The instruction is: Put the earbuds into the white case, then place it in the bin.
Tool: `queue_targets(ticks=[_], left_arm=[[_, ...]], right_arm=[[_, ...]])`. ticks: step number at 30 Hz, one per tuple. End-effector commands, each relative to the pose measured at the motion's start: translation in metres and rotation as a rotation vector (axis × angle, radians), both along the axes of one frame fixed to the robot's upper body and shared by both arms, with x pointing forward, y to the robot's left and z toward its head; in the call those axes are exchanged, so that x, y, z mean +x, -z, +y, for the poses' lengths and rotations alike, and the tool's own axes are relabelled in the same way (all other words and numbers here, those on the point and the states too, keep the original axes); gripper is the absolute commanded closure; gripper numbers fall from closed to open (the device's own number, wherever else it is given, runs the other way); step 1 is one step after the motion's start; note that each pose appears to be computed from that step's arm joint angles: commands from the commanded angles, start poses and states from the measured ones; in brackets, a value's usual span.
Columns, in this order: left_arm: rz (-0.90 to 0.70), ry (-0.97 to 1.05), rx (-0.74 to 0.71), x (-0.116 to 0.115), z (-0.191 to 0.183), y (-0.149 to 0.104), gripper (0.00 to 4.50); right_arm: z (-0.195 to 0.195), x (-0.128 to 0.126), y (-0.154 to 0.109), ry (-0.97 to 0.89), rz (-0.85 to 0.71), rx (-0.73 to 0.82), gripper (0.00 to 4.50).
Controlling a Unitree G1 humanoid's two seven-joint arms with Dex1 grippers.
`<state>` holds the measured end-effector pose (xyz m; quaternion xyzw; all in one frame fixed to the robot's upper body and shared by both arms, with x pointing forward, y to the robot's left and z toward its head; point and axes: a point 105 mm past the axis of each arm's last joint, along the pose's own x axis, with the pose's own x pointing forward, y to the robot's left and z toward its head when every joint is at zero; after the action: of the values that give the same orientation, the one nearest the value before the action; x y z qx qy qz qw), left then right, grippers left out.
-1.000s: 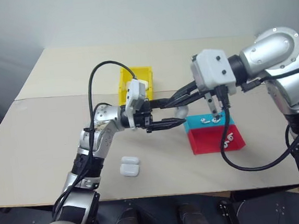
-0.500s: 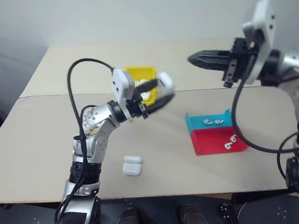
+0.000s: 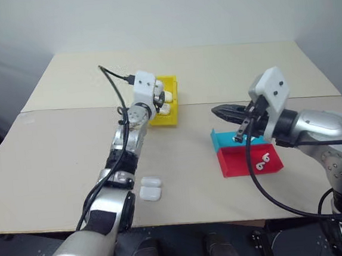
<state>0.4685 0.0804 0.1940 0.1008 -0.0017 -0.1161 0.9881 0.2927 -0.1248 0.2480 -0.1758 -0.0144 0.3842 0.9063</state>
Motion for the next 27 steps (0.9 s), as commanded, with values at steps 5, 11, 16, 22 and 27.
queue_targets(ticks=[5,11,16,22,27], left_arm=[[-0.084,0.076,-0.024,-0.001,-0.012,-0.023,0.04],[-0.184,0.228,-0.081,-0.024,0.002,-0.049,0.04],[-0.207,0.489,-0.078,-0.079,0.024,-0.062,0.04],[-0.05,0.757,0.02,-0.163,0.062,-0.046,0.04],[0.026,0.75,0.036,-0.197,0.085,-0.046,0.04]], right_arm=[[-0.006,-0.009,-0.01,0.024,-0.047,-0.009,4.5],[-0.008,-0.008,-0.009,0.021,-0.049,0.006,4.5],[-0.013,-0.011,0.003,-0.003,-0.061,0.008,4.5],[-0.026,-0.019,0.029,-0.01,-0.016,0.01,4.5],[-0.033,-0.027,0.029,-0.035,0.002,0.031,4.5]])
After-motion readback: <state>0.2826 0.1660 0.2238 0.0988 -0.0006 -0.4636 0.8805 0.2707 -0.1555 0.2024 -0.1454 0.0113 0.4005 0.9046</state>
